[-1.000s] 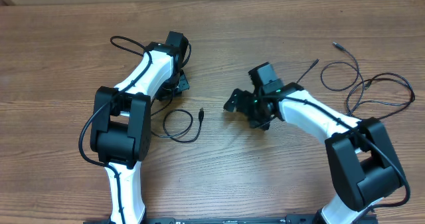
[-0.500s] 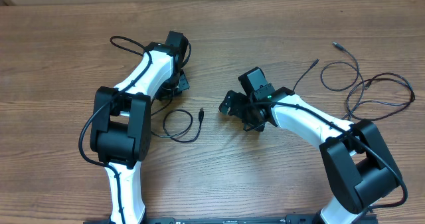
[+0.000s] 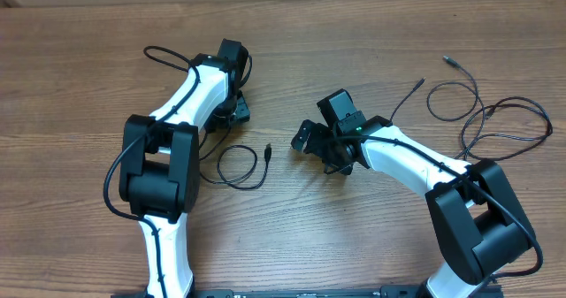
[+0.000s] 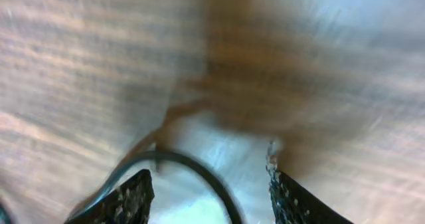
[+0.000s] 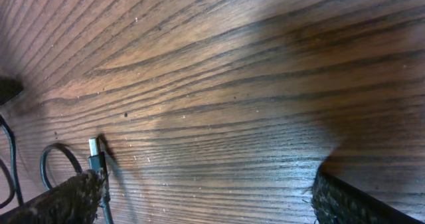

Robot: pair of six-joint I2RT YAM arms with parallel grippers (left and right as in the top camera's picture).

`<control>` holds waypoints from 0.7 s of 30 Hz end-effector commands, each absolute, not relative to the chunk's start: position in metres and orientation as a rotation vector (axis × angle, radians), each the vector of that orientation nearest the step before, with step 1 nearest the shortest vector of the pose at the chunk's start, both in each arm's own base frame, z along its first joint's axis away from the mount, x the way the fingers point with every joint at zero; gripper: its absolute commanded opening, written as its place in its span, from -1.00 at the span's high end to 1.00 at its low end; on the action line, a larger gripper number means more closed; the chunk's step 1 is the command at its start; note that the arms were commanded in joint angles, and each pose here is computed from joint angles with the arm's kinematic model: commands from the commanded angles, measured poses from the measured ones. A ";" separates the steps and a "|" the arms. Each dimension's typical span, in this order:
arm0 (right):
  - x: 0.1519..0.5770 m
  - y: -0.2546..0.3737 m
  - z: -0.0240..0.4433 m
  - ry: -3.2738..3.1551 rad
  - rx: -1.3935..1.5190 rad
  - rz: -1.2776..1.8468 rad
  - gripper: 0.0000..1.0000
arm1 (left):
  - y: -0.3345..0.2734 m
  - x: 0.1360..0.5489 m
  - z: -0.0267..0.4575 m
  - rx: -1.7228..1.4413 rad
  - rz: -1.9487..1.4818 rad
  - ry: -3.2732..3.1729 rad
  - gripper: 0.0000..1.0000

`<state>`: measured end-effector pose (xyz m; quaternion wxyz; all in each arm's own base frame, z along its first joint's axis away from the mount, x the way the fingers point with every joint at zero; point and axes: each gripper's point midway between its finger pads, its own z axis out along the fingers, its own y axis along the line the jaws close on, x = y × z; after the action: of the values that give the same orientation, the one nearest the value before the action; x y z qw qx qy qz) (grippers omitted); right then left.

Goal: Untangle cables

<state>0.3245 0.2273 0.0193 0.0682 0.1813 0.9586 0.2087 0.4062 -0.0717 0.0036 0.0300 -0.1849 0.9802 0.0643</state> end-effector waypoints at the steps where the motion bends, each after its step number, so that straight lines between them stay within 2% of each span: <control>1: 0.323 0.225 0.018 2.883 0.548 0.607 -1.00 | -0.078 0.402 -0.002 -0.442 0.134 3.150 -0.14; 8: 0.324 0.224 0.017 2.879 0.550 0.599 -1.00 | -0.103 0.409 0.041 -0.326 -0.094 3.203 -0.26; 16: 0.324 0.224 0.017 2.879 0.550 0.599 -1.00 | -0.095 0.388 0.037 -0.362 0.020 3.271 -0.18; 18: 0.324 0.224 0.017 2.879 0.549 0.598 -1.00 | -0.075 0.388 0.038 -0.440 0.183 3.242 -0.18; 21: 0.324 0.224 0.017 2.879 0.550 0.598 -1.00 | -0.067 0.395 0.042 -0.494 0.157 3.220 -0.10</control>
<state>0.3249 0.2269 0.0192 0.0696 0.1824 0.9585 0.2077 0.3885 -0.0846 0.0411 -0.0707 -0.1227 0.9896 0.0256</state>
